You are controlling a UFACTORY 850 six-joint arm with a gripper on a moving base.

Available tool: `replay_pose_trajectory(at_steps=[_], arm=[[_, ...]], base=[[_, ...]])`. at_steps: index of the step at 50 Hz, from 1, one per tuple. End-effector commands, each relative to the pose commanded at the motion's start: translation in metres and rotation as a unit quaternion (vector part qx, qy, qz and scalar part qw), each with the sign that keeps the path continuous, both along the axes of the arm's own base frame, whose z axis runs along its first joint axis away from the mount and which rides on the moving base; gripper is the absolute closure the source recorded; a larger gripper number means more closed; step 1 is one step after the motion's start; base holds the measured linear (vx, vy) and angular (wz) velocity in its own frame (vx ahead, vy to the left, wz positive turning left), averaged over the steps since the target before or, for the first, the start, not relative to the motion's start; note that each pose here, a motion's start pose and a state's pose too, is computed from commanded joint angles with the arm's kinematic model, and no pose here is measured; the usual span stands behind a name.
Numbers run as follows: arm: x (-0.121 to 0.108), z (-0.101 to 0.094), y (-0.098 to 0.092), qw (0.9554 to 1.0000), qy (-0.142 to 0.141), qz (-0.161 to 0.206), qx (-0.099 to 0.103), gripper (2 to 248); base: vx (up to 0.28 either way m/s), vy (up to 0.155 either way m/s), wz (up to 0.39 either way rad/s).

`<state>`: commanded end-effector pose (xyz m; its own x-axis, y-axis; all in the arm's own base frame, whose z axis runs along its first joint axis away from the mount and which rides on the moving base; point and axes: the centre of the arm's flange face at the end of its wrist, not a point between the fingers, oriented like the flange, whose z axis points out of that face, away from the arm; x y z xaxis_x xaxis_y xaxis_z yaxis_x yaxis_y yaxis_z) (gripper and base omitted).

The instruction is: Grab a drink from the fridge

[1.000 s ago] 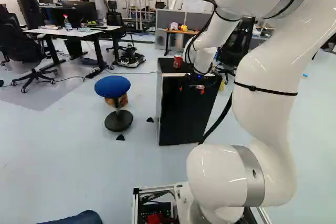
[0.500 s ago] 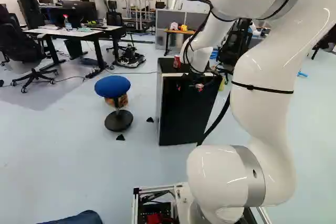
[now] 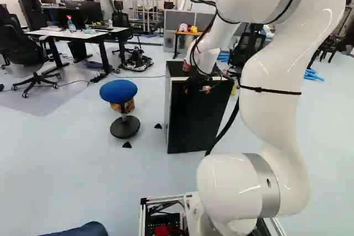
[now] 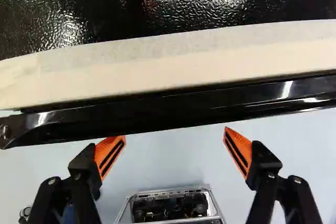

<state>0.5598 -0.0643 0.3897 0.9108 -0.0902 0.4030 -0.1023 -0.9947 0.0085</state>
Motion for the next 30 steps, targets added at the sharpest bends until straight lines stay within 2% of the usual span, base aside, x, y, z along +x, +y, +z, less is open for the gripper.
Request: replay_pose_trajectory(at_steps=[17, 30], arm=[[-0.001, 0.0, 0.0, 1.0, 0.0, 0.0, 0.0, 3], [-0.021, 0.001, 0.007, 1.0, 0.007, 0.004, 0.001, 3]], base=[[0.0, 0.0, 0.0], [0.0, 0.0, 0.0]])
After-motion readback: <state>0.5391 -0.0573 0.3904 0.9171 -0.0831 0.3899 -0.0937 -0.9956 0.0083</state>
